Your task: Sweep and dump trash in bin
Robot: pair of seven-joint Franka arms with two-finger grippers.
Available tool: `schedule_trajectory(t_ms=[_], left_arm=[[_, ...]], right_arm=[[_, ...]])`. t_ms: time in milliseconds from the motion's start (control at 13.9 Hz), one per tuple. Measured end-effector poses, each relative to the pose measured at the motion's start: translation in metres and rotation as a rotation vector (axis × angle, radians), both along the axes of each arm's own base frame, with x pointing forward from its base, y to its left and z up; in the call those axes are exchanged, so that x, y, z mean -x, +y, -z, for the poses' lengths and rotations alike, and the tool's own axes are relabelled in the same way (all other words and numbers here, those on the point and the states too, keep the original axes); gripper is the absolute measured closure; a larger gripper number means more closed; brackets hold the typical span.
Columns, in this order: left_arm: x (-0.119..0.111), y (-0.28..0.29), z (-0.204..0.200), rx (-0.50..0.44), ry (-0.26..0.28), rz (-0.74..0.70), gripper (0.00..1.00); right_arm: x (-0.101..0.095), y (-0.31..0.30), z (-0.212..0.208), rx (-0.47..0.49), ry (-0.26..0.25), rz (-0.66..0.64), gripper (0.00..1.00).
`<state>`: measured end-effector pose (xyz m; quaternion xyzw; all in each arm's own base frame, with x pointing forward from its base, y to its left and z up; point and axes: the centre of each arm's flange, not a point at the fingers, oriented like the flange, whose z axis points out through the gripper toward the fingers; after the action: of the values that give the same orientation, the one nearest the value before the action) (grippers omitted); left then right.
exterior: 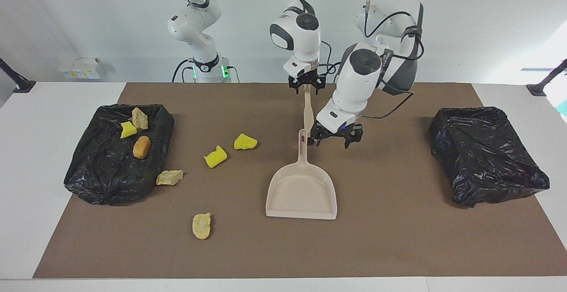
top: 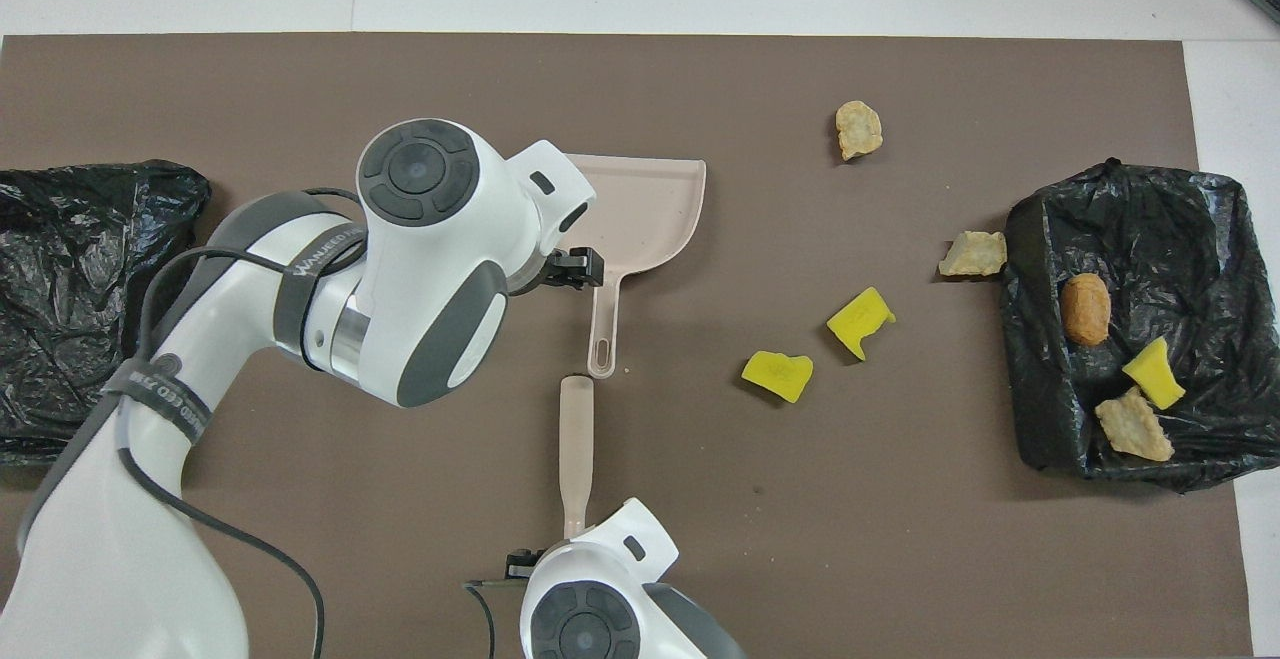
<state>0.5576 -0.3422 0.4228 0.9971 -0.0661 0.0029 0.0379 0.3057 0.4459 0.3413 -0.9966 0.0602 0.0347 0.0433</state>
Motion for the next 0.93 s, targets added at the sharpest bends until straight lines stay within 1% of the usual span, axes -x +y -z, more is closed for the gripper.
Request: schedule_trajectory(t_ms=[72, 144, 216, 288, 359, 431, 503, 575, 647, 719, 862, 934], left_arm=[[0.004, -0.008, 0.004, -0.002, 0.005, 0.008, 0.0], [0.007, -0.013, 0.006, -0.004, 0.009, 0.017, 0.0], [0.012, -0.021, 0.009, -0.005, 0.011, 0.029, 0.0], [0.015, -0.029, 0.014, -0.004, 0.011, 0.035, 0.0], [0.018, -0.036, 0.021, -0.004, 0.013, 0.034, 0.0], [0.02, -0.043, 0.031, -0.005, 0.017, 0.026, 0.0], [0.024, -0.052, 0.043, -0.006, 0.024, 0.016, 0.0], [0.027, -0.058, 0.052, -0.009, 0.031, 0.012, 0.0], [0.028, -0.061, 0.058, -0.011, 0.035, 0.011, 0.0], [0.028, -0.062, 0.061, -0.012, 0.037, 0.009, 0.0], [0.028, -0.061, 0.062, -0.014, 0.039, 0.006, 0.04], [0.029, -0.061, 0.064, -0.017, 0.043, 0.004, 0.17]], right_arm=[[0.0, -0.001, 0.001, 0.001, 0.001, 0.001, 0.32], [0.0, -0.001, 0.001, 0.001, 0.0, 0.001, 0.39], [0.0, -0.001, 0.001, 0.001, 0.0, 0.002, 0.39], [0.0, -0.001, 0.001, 0.001, 0.0, 0.002, 0.43], [0.0, -0.001, 0.001, 0.001, 0.0, 0.002, 0.44], [0.0, -0.001, 0.001, 0.001, 0.0, 0.002, 0.49], [-0.001, -0.001, 0.001, 0.001, 0.0, 0.002, 0.49], [-0.001, -0.001, 0.001, 0.001, 0.0, 0.002, 0.56], [-0.001, -0.001, 0.001, 0.001, 0.0, 0.002, 0.67], [-0.001, -0.001, 0.001, 0.001, 0.0, 0.002, 0.74], [-0.001, -0.001, 0.001, 0.002, 0.001, 0.003, 0.74], [0.0, -0.002, 0.001, 0.007, 0.005, 0.002, 0.74]])
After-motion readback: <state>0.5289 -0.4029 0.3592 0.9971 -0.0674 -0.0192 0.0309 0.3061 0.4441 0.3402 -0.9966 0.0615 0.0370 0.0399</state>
